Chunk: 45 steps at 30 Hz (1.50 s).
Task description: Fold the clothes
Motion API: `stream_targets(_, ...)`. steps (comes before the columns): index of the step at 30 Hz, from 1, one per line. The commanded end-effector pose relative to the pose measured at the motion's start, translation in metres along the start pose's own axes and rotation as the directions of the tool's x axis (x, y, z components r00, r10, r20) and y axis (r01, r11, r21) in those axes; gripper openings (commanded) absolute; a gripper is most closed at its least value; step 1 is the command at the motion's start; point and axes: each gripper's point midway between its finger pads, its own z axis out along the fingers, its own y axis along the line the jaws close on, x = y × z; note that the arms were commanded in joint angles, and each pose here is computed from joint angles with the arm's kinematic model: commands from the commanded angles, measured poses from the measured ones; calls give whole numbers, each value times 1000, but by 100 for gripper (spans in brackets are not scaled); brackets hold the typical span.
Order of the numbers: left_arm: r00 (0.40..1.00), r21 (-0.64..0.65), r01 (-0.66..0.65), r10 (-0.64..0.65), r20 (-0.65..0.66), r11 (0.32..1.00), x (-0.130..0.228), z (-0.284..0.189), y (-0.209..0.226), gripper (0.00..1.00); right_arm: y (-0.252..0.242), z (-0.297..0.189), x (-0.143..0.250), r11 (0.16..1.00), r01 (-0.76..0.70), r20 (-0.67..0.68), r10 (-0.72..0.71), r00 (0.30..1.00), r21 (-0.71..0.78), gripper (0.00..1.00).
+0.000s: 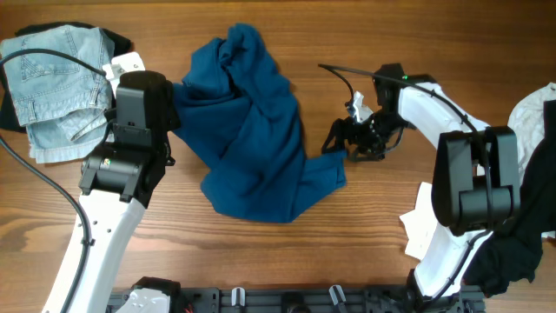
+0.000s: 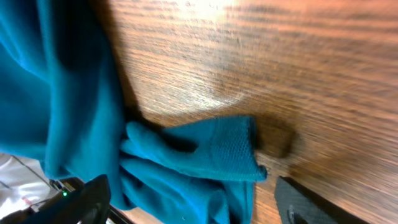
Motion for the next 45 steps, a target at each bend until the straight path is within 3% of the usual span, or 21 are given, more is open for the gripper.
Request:
stream_targets(1, 1000, 0, 13, -13, 25, 1000, -9, -6, 3, 4, 3, 8, 0, 998, 29, 6, -29, 1000, -54, 77)
stream_targets(7, 1000, 0, 6, -6, 13, 1000, -6, -6, 4, 4, 4, 7, -20, 996, 77, 83, -72, 994, -55, 72)
stream_targets(13, 1000, 0, 7, -7, 13, 1000, -6, -6, 4, 4, 3, 7, -20, 995, 85, 82, -81, 993, -46, 56)
stream_targets(17, 1000, 0, 7, -7, 13, 1000, -6, -6, 4, 4, -2, 7, -17, 996, 83, 71, -82, 994, -20, 63)
stream_targets(19, 1000, 0, 7, -7, 13, 1000, -6, -6, 4, 4, -3, 7, -17, 996, 83, 71, -82, 994, -13, 32)
stream_targets(22, 1000, 0, 7, -7, 13, 1000, -6, -6, 4, 4, -3, 7, -17, 996, 84, 72, -83, 994, -12, 10)
stream_targets(23, 1000, 0, 7, -7, 13, 1000, -6, -6, 4, 4, -4, 7, -18, 996, 84, 72, -83, 994, -9, 5)
stream_targets(28, 1000, 0, 7, -7, 14, 1000, -6, -6, 4, 4, -8, -1, -27, 998, 49, 105, -54, 993, 47, 5)
stream_targets(31, 1000, 0, 7, -7, 14, 1000, -6, -6, 4, 4, 0, -34, -48, 990, 59, 178, -81, 981, 125, 5)
stream_targets(34, 1000, 0, 7, -7, 14, 1000, -6, -6, 4, 4, 26, -97, -72, 973, 74, 296, -138, 945, 217, 5)
stream_targets(39, 1000, 25, 7, -7, 6, 1000, -5, -6, -1, 4, 109, -246, -85, 950, 127, 557, -272, 785, 285, 5)
stream_targets(41, 1000, 26, 15, -15, 6, 1000, -5, -6, -1, 4, 130, -305, -75, 949, 88, 659, -275, 700, 303, 5)
stream_targets(45, 1000, 26, 15, -16, 8, 1000, -5, -6, -1, 4, 150, -375, -43, 944, 68, 759, -302, 577, 324, 5)
